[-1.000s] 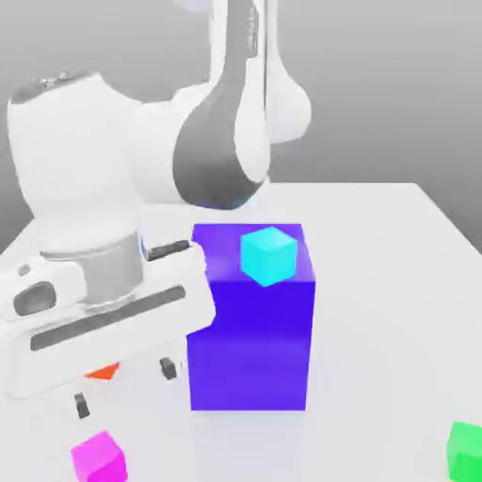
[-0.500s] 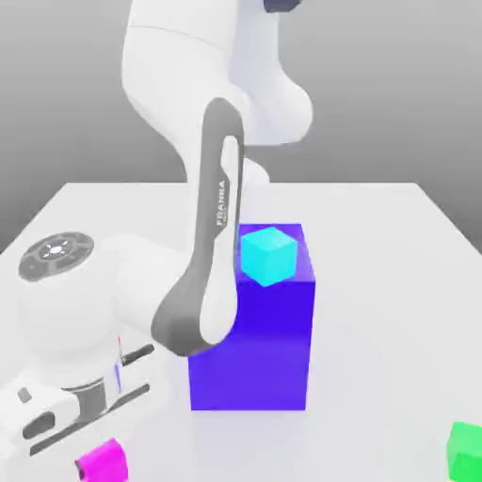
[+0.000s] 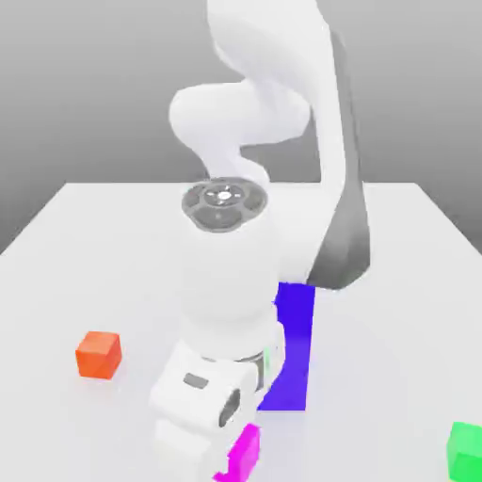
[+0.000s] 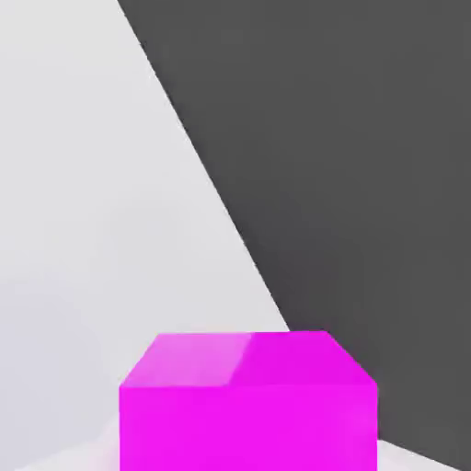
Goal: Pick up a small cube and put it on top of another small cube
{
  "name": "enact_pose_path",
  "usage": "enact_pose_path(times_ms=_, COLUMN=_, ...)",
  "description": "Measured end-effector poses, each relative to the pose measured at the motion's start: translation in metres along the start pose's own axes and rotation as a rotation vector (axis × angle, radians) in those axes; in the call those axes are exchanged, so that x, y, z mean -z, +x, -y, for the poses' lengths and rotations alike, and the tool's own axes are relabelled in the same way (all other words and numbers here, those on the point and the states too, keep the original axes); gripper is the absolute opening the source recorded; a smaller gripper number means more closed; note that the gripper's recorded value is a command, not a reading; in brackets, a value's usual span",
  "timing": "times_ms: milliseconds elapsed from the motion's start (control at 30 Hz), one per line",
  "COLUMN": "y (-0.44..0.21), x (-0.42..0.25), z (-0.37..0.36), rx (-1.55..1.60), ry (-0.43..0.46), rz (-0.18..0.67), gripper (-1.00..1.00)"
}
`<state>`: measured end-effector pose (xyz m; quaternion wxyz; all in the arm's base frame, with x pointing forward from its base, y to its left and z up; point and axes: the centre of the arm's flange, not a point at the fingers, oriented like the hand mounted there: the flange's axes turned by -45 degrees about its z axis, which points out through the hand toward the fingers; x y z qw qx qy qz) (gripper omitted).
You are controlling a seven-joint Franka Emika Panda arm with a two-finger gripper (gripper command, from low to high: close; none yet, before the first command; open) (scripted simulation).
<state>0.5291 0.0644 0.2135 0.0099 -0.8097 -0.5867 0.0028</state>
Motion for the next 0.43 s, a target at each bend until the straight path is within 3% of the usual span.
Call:
enact_pose_path(times_ms=200, y=0.134, x=0.015, z=0.077, rx=0.335, ry=-0.006, rz=0.008, gripper=-1.0)
enact_pose_path(times_ms=300, y=0.186, x=-0.015, z=0.114, rx=0.477, ry=-0.014, rz=0.012, gripper=-1.0)
enact_pose_path(times_ms=333, y=0.191, x=-0.029, z=0.118, rx=0.49, ry=-0.015, rz=0.013, gripper=1.0)
enact_pose_path(times_ms=433, y=0.191, x=-0.029, z=0.118, rx=0.49, ry=-0.015, rz=0.013, gripper=1.0)
